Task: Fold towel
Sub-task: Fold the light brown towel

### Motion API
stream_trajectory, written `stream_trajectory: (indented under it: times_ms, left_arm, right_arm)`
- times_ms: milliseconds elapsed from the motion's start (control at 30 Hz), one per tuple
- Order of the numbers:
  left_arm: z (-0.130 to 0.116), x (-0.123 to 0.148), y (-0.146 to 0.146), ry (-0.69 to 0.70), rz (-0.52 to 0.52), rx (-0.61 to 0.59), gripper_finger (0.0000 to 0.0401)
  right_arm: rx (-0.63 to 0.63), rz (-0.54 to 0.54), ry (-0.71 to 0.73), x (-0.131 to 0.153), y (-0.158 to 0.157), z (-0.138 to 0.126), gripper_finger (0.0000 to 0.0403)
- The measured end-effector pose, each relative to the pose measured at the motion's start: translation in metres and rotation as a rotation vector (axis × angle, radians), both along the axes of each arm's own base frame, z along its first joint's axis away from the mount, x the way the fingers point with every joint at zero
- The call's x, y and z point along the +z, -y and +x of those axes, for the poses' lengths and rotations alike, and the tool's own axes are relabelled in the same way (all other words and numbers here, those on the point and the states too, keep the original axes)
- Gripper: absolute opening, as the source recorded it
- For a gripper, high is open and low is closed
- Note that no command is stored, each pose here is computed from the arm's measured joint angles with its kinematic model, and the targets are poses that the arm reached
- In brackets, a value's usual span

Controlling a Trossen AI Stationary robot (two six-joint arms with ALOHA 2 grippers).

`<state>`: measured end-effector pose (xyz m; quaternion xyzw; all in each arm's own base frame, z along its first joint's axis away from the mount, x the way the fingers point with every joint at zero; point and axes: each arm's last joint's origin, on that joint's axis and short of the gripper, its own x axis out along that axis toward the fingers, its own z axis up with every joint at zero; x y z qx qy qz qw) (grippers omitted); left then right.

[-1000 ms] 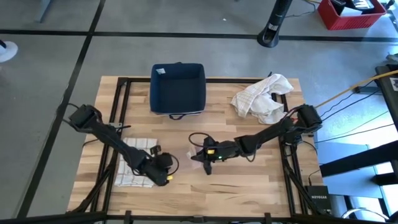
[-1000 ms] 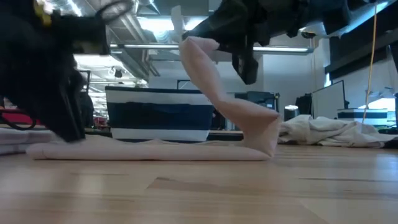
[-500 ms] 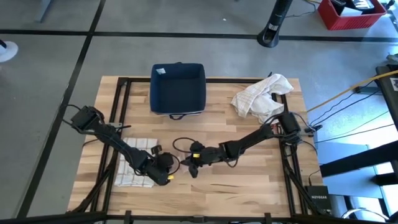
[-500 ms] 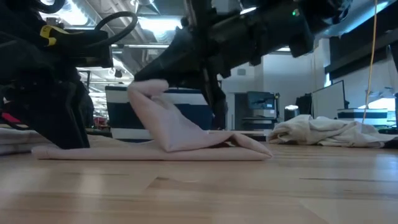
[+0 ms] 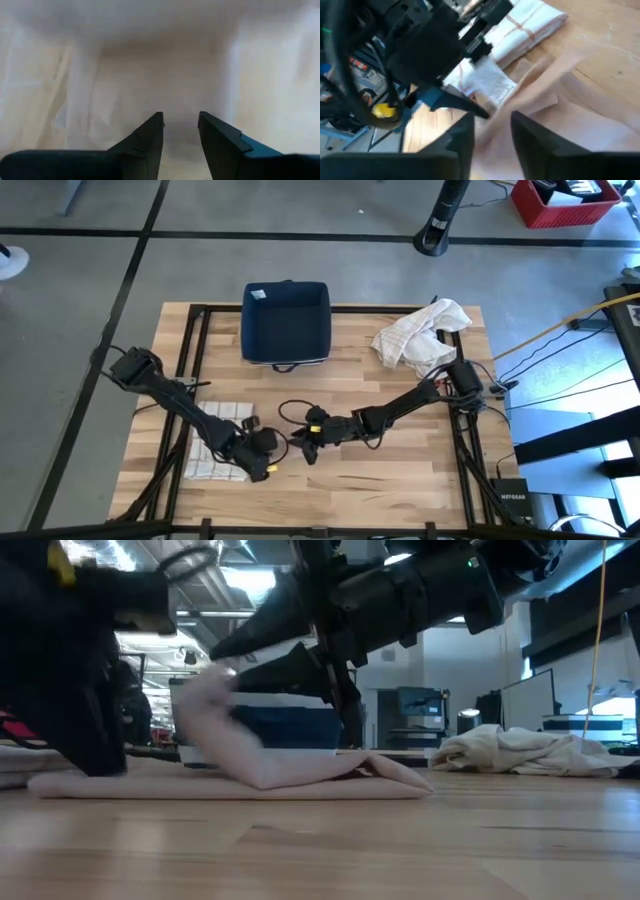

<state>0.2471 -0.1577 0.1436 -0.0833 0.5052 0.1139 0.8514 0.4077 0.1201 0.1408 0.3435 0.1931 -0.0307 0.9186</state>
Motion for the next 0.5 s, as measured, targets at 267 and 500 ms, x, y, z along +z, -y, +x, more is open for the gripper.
stream_trajectory:
  times_ms: [267,500]
  left_arm:
    - [-0.017,0.049,-0.004,-0.116,-0.207,0.001,0.0117]
    - [-0.006,0.071,-0.006,0.211,-0.082,0.027,0.0117]
  right_arm:
    - [0.094,-0.105,-0.006,-0.001,0.004,0.001,0.0211]
    - [0.287,-0.279,-0.106,0.018,0.007,-0.013,0.0213]
